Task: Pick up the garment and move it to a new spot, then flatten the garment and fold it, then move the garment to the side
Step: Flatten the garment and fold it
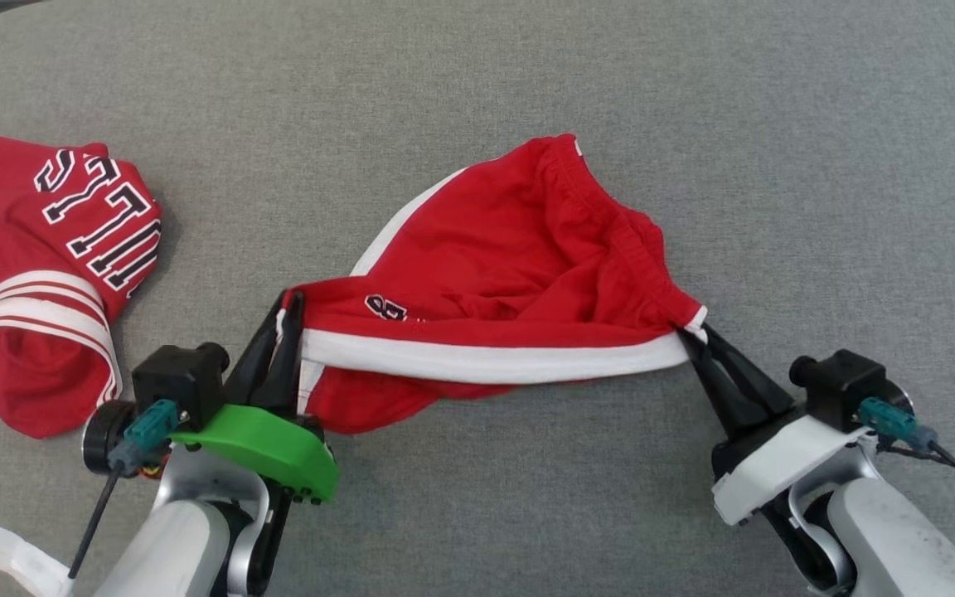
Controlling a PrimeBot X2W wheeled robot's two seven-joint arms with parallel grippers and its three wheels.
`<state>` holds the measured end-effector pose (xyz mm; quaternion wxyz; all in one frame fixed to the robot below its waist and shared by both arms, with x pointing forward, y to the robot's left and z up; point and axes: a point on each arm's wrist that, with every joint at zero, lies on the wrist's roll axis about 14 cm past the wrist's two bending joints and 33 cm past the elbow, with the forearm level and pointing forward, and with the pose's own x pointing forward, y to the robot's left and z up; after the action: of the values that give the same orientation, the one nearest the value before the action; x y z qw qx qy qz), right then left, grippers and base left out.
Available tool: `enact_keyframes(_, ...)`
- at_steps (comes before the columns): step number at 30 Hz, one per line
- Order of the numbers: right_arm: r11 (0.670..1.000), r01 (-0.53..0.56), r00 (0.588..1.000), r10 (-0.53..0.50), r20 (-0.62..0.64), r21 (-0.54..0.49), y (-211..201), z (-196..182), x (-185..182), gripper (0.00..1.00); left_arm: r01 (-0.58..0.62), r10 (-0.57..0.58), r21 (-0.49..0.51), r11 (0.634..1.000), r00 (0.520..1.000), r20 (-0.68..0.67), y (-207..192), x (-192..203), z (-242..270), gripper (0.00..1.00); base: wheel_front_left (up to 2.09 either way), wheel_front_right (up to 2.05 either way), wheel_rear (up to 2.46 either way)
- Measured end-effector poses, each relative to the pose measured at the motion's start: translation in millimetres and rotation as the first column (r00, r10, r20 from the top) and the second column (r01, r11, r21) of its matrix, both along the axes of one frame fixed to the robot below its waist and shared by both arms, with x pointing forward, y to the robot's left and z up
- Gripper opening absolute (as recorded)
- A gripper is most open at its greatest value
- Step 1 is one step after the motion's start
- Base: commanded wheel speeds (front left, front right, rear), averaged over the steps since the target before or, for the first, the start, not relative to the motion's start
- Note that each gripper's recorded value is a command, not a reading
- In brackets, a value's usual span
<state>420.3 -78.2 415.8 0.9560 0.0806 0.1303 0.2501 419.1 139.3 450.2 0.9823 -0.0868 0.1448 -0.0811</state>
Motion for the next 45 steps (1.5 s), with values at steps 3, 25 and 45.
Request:
enact_keyframes(3,0.999,0.023,0.993,-0.027,0.112,0.031,-8,32,13,0.00,0.001,-0.002,0.005,1.000,0.993,0.121,-2,10,31,0.00,0.00,0.00,0.00)
enact_keyframes(25,0.953,0.304,0.574,-0.203,0.793,0.024,-109,323,-8,0.00,0.180,-0.185,0.098,0.979,0.570,0.801,-68,11,304,0.00,0.00,0.00,0.00)
enact_keyframes(45,0.975,0.193,0.660,-0.214,0.720,0.112,-92,301,146,0.00,0.304,-0.171,-0.050,0.951,0.657,0.734,-119,182,256,0.00,0.00,0.00,0.00)
